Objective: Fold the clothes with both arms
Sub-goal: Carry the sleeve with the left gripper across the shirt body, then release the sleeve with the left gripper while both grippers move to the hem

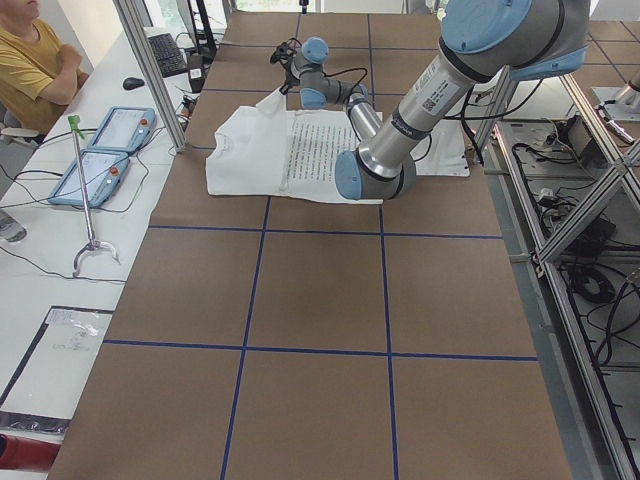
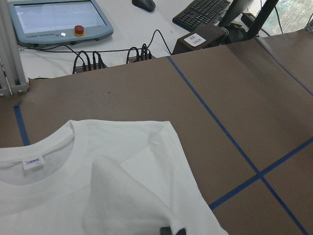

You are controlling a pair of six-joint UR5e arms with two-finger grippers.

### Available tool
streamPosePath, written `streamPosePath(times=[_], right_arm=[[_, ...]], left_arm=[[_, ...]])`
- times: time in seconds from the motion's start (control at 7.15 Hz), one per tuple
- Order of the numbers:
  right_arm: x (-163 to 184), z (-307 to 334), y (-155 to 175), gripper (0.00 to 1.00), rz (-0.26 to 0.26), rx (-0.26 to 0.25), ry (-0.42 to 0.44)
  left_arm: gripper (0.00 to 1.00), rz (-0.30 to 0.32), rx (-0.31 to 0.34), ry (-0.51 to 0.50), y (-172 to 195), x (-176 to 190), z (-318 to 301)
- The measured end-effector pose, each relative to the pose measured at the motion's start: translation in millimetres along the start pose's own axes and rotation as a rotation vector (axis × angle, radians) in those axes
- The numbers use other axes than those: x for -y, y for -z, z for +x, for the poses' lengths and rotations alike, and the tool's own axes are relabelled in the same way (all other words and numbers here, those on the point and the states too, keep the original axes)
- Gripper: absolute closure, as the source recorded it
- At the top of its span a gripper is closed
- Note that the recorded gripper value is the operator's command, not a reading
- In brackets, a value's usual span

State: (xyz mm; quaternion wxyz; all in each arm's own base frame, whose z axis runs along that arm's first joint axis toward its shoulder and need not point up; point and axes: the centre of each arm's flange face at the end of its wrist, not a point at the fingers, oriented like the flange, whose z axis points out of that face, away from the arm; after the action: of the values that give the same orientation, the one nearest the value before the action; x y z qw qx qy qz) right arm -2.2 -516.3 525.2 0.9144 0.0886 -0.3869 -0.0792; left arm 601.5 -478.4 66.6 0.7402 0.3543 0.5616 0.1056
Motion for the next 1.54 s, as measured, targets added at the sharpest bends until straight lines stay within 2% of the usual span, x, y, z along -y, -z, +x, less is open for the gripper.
streamPosePath(times=[0.14, 0.42, 0.7, 0.84, 1.12, 1.4, 1.54], right_arm=[[0, 0, 0, 0.00, -0.001, 0.000, -0.002], [3, -4, 4, 0.00, 0.010, -0.001, 0.009], [14, -31, 4, 0.00, 0.025, 0.017, 0.049], [24, -63, 0, 0.00, 0.031, 0.036, 0.037], [30, -148, -5, 0.00, 0.067, 0.081, -0.052], [9, -248, -27, 0.00, 0.094, 0.073, -0.118], [-14, -295, -34, 0.00, 0.093, 0.087, -0.157]], left_arm=[[0.00, -0.007, -0.012, 0.001, -8, -17, 8], [0.00, -0.013, 0.001, -0.015, -11, -29, 8], [0.00, -0.095, 0.110, -0.112, -1, -12, -18], [0.00, -0.154, 0.141, -0.154, 23, -2, -55], [0.00, -0.196, 0.143, -0.215, 92, -17, -130], [0.00, -0.210, 0.160, -0.234, 150, -48, -169], [0.00, -0.222, 0.172, -0.210, 185, -74, -187]])
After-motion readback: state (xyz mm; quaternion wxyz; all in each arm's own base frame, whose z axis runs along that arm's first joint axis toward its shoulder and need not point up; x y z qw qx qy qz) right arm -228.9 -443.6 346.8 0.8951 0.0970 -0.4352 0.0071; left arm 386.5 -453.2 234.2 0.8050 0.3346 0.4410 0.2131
